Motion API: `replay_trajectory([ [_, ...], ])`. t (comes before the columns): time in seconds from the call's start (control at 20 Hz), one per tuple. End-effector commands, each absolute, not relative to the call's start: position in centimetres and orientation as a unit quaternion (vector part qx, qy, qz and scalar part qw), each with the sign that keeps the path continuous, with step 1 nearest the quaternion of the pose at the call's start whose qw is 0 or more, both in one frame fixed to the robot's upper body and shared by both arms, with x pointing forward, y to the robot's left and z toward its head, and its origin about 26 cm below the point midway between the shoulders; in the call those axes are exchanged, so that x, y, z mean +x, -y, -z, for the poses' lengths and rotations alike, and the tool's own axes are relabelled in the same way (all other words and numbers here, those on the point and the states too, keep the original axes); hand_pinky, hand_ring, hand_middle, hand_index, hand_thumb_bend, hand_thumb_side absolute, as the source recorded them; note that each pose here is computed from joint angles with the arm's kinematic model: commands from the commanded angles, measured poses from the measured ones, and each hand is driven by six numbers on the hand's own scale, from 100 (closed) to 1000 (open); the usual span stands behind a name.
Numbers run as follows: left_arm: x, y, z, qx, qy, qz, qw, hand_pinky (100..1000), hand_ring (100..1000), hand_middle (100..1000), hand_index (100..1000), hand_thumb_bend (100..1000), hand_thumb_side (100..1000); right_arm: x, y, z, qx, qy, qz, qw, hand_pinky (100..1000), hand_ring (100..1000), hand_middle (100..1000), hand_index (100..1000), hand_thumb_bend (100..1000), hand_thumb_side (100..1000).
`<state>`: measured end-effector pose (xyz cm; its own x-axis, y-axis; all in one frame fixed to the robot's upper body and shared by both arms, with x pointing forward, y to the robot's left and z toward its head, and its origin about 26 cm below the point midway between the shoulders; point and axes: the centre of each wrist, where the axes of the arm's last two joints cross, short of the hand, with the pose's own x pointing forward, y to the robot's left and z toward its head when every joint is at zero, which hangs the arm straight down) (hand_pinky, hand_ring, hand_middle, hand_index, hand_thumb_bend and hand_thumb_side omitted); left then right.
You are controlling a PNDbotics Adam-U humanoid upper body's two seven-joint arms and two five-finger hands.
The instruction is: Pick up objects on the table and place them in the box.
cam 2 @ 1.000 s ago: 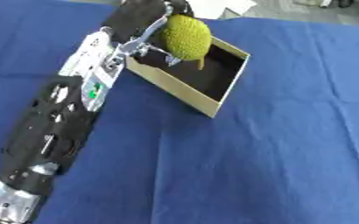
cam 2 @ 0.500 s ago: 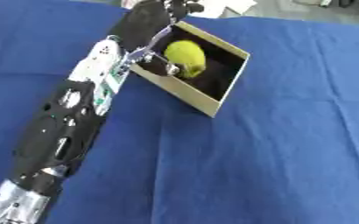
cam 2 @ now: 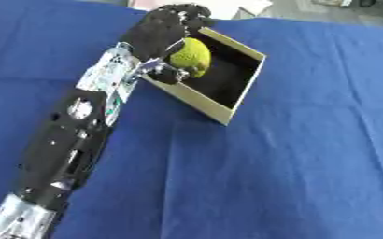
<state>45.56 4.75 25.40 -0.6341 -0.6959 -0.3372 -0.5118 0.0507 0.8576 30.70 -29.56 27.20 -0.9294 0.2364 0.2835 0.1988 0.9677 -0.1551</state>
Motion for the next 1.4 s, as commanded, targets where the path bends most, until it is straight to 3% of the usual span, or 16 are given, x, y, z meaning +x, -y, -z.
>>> replay_trajectory([
  [0.05,45.2,-4.6,-26.6,0.421,0.738,0.523,0.074,753,825,810,870,705,100,30.3,29.7,-27.9,-0.114,0.981,-0.066,0.140,777,745,619,764,100,562],
  [0.6,43.6,-4.7,-29.3,0.406,0.792,0.452,0.048,769,814,781,850,683,100,30.2,29.9,-27.9,-0.120,0.981,-0.069,0.137,775,744,620,764,100,535],
  [1.0,41.7,-9.6,-34.2,0.418,0.856,0.303,-0.001,740,738,689,762,403,100,30.0,30.7,-28.0,-0.141,0.979,-0.067,0.133,773,743,620,764,100,517],
  [1.25,40.3,-14.8,-35.7,0.459,0.860,0.223,-0.018,720,684,624,718,279,100,29.8,31.5,-28.2,-0.163,0.976,-0.069,0.128,771,741,620,764,100,505],
  [1.4,39.2,-17.9,-35.9,0.486,0.855,0.181,-0.021,700,647,589,696,262,100,29.7,31.8,-28.3,-0.174,0.974,-0.071,0.124,771,741,620,764,100,503],
])
